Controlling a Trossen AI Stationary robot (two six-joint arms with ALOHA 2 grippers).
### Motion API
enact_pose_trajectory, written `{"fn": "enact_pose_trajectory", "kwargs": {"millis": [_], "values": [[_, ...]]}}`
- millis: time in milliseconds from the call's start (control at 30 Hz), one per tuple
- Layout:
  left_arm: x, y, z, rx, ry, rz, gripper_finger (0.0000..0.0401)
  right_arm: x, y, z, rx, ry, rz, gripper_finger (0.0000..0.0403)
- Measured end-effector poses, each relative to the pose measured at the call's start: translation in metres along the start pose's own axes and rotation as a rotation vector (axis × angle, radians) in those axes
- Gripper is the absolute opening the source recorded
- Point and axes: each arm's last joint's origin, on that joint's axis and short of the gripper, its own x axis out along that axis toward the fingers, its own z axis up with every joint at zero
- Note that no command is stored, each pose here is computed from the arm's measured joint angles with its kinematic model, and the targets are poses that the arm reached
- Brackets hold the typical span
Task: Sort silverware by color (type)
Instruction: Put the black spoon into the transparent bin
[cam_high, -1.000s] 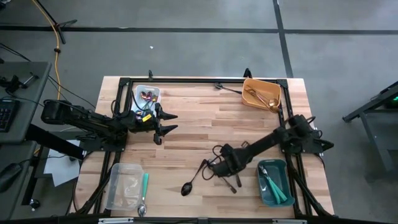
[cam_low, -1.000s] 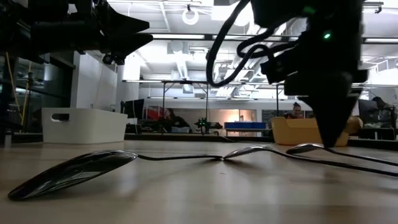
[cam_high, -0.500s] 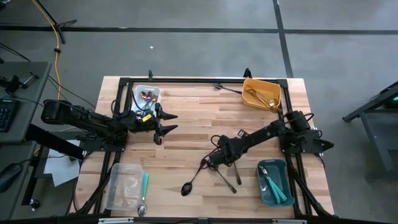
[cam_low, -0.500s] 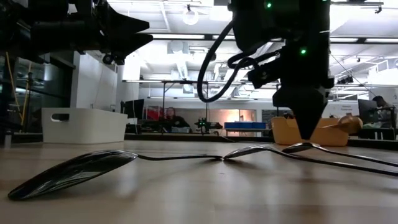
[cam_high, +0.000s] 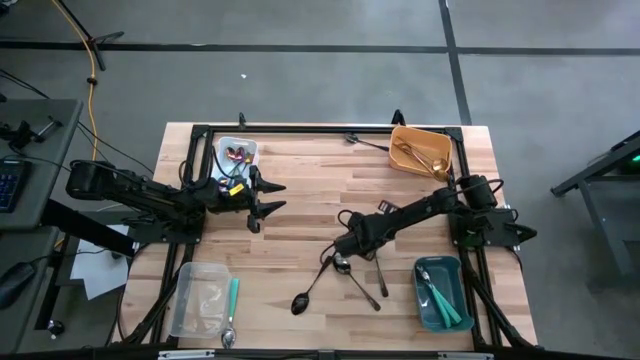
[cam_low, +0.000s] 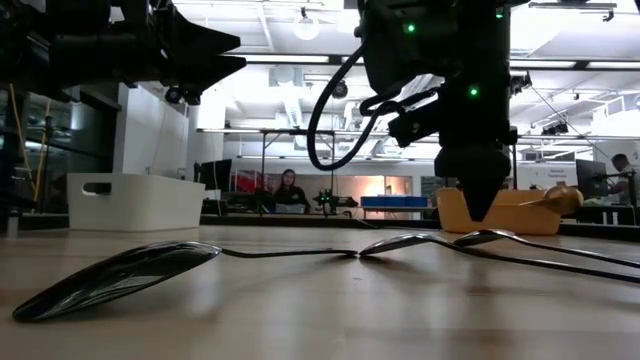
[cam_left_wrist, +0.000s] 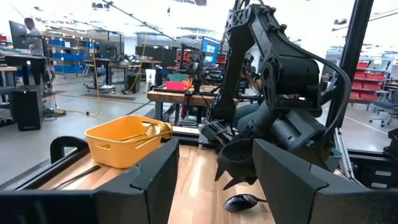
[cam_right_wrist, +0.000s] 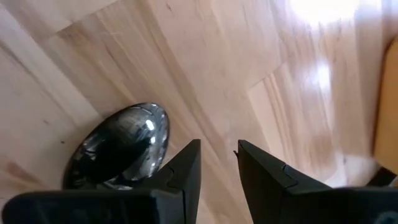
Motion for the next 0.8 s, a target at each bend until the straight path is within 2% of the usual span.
{"fn": "enact_pose_trajectory", "kwargs": {"millis": [800], "values": [[0.0000,0.0002,-0.0022,0.000,0.023,0.002,0.0200,-0.0010,-0.0017,-0.0026,-0.089,0.012,-0.025,0.0100]]}}
